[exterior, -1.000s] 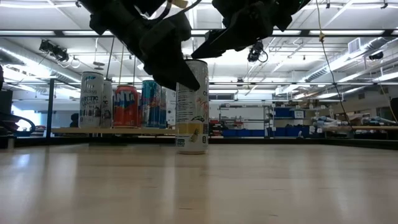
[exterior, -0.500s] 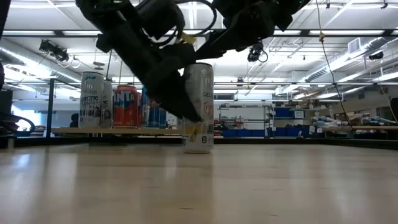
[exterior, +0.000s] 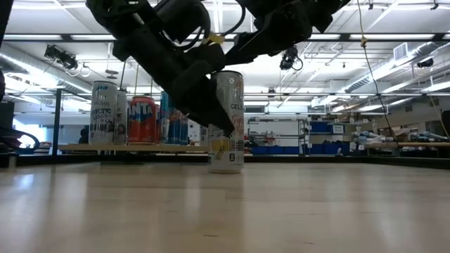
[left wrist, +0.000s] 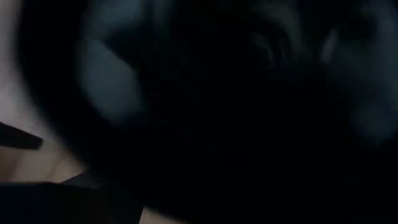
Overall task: Place canned beverage on shelf
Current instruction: Put the white yellow soda can aligned with the other white yellow soda can on the shelf
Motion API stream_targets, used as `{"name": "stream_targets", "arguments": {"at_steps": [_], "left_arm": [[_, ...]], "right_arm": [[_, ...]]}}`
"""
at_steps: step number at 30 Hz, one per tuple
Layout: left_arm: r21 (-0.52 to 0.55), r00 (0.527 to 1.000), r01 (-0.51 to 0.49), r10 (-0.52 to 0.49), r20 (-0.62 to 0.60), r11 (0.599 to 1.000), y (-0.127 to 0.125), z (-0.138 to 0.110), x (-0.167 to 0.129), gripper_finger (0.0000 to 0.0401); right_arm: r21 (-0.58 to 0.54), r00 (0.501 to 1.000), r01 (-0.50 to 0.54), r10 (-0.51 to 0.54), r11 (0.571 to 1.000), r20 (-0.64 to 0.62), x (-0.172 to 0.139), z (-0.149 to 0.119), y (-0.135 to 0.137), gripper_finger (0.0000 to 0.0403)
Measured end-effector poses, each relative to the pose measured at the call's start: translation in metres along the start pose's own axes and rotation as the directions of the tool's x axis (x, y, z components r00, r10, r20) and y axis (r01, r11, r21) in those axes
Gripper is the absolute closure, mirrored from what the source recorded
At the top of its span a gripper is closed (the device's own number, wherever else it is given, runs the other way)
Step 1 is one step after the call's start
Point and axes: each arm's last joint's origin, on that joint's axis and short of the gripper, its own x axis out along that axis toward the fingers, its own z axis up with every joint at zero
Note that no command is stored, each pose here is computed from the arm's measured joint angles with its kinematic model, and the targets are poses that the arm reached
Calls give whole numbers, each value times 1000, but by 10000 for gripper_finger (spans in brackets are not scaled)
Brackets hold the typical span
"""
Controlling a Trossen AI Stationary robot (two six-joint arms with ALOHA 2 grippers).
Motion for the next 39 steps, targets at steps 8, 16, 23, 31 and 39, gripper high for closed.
{"name": "stream_targets", "arguments": {"at_steps": [8, 16, 23, 31, 39], "left_arm": [[-110, 999, -19, 22, 23, 994, 12, 4, 2, 86], [-103, 1000, -21, 23, 15, 994, 12, 3, 3, 86], [-96, 999, -16, 21, 43, 995, 12, 5, 4, 118], [-58, 999, -15, 18, 48, 998, 11, 5, 4, 153], [41, 989, 112, -115, 92, 993, 3, 19, -7, 150]], "right_arm": [[-26, 993, 116, -115, 993, 27, -22, 15, -2, 25], [-29, 991, 125, -124, 992, 42, -42, 22, 2, 25], [-22, 991, 123, -122, 992, 45, -49, 25, 5, 25], [-11, 993, 122, -122, 993, -4, -49, 21, 7, 25], [61, 984, 175, -172, 983, -50, -49, 18, 6, 25]]}}
